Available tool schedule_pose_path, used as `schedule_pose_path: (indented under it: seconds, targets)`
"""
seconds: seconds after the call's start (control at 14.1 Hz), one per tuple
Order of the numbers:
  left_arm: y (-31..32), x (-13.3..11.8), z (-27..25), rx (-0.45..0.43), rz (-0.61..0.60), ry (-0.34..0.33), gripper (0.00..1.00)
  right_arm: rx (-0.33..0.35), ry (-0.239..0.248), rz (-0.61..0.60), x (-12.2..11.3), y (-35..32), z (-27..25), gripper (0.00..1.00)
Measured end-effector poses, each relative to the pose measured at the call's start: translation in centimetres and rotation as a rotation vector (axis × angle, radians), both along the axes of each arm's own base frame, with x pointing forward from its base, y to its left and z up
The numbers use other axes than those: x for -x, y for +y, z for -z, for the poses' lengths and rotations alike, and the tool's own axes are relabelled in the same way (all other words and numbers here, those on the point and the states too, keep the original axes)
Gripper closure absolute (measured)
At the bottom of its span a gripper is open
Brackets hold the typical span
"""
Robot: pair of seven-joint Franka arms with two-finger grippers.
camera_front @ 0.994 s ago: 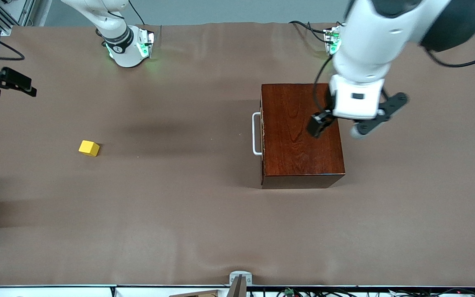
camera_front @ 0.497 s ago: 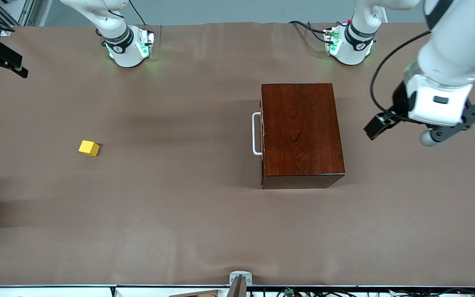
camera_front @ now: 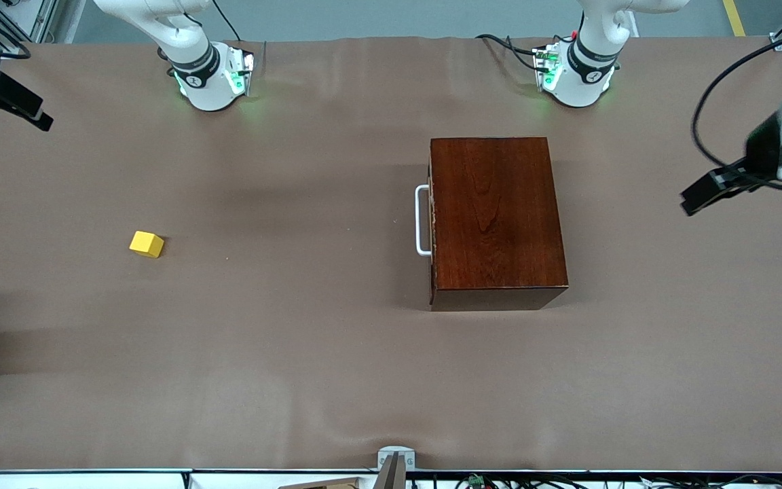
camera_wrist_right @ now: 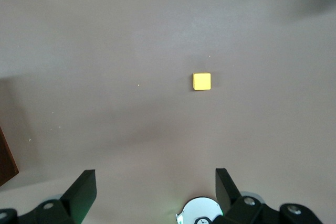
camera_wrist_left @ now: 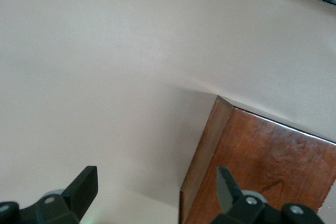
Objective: Open drawer, take yellow block, close drawer
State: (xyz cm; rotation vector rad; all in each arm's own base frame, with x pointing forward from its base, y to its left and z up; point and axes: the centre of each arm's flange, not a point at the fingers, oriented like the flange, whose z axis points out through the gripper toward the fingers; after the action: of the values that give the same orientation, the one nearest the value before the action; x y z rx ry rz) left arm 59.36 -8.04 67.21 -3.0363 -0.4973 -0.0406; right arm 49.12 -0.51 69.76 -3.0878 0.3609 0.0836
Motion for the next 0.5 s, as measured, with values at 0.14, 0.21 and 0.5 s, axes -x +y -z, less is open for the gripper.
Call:
schedule_pose_path:
  seconds: [0.14,0.21,0.5]
  targets:
    - [2.5,0.3,-0.9,0.0,0.04,-0.003,0.0,-0.001,0.007,0.01,-0.3,-0.5,0.4,0.0]
    - [3.5,0.6,-1.2,-0.001,0.05,0.004,0.0,0.0,0.015,0.013,-0.6,-0.6,0.8,0.0]
    - [6.7,2.1,-2.4,0.0,0.077,0.028,0.0,0.003,0.047,0.02,-2.2,-0.8,2.8,0.0]
